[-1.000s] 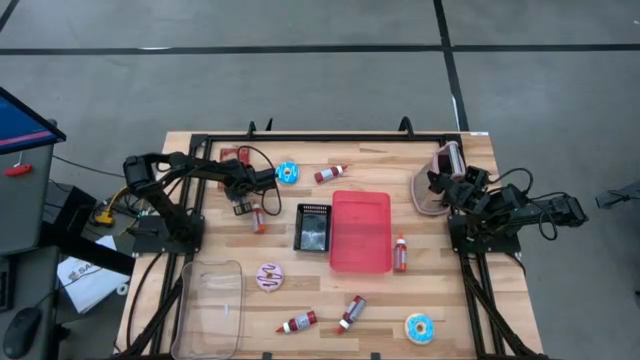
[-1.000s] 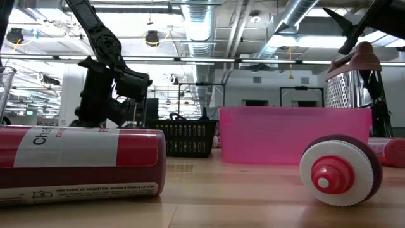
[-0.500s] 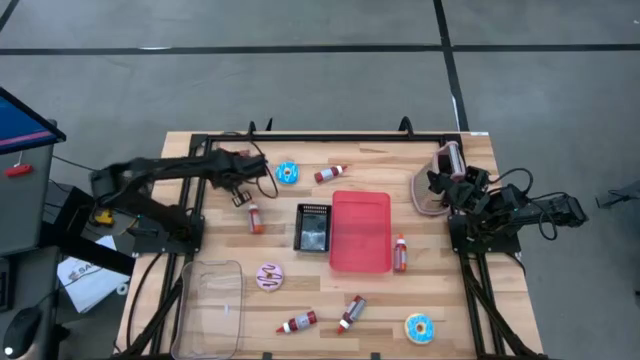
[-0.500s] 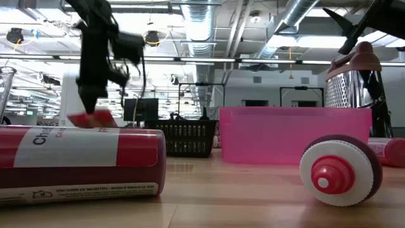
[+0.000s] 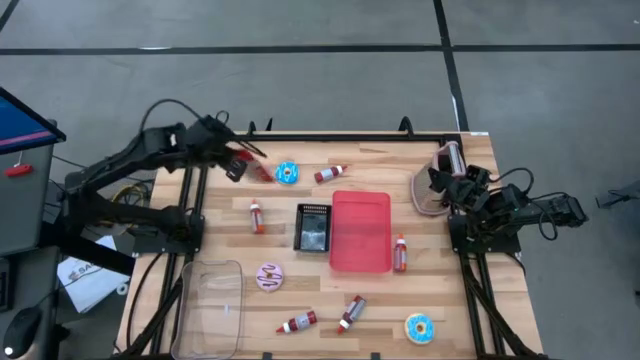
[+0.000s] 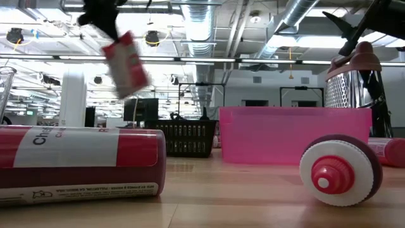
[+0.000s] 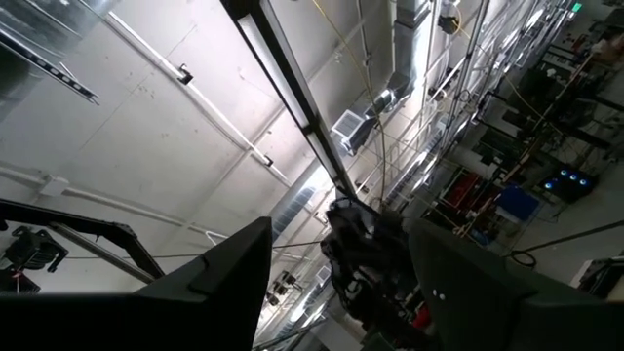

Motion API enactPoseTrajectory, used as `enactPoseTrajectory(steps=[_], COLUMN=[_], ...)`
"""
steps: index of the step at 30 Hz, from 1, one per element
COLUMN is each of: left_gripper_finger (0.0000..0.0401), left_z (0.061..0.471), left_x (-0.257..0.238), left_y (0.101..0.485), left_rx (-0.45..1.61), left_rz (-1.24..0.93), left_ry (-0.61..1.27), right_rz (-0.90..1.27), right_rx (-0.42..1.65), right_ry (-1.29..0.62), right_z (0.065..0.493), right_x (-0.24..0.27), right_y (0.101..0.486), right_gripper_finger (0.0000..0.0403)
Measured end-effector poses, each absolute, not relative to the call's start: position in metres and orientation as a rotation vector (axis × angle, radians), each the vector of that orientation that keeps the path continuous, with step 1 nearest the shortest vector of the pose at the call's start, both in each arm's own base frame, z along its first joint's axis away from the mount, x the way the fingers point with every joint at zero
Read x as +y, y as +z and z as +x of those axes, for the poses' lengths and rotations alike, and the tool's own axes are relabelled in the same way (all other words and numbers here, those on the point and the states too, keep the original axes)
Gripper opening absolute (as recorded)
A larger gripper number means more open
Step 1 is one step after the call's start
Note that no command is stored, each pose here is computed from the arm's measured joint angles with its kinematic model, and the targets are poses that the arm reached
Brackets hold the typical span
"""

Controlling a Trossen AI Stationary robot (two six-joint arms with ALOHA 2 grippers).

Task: Pick & Place Food Item
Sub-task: Put the red popcorn bag into the red bin

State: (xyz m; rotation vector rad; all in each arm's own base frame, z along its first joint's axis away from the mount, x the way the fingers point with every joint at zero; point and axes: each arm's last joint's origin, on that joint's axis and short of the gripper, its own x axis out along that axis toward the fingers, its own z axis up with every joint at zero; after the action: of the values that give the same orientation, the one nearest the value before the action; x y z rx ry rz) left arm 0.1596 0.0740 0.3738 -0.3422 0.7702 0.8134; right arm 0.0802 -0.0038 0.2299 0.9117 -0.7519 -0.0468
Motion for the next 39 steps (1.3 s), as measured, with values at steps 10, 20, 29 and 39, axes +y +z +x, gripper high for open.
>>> enactPoseTrajectory(steps=[10, 20, 29, 39], left_gripper_finger=[0.0000, 0.0000, 0.0000, 0.0000], left_z=[0.275, 0.361, 0.411, 0.450], left_x=[0.029, -0.008, -0.005, 0.000], left_y=[0.369, 0.372, 0.332, 0.277], left_rx=[0.637, 0.502, 0.475, 0.503], left_rz=[-0.365, -0.397, -0.432, -0.492], left_ry=[0.296, 0.060, 0.024, -0.010], right_rz=[0.916, 0.926, 0.921, 0.921], right_rx=[-0.753, -0.752, -0.732, -0.690], right_ry=[-0.063, -0.058, -0.067, -0.084], right_z=[0.080, 0.080, 0.082, 0.084], right_x=[-0.004, -0.004, -0.004, -0.004], right_y=[0.229, 0.229, 0.228, 0.224], right_gripper_finger=[0.0235, 0.0235, 0.0235, 0.0235])
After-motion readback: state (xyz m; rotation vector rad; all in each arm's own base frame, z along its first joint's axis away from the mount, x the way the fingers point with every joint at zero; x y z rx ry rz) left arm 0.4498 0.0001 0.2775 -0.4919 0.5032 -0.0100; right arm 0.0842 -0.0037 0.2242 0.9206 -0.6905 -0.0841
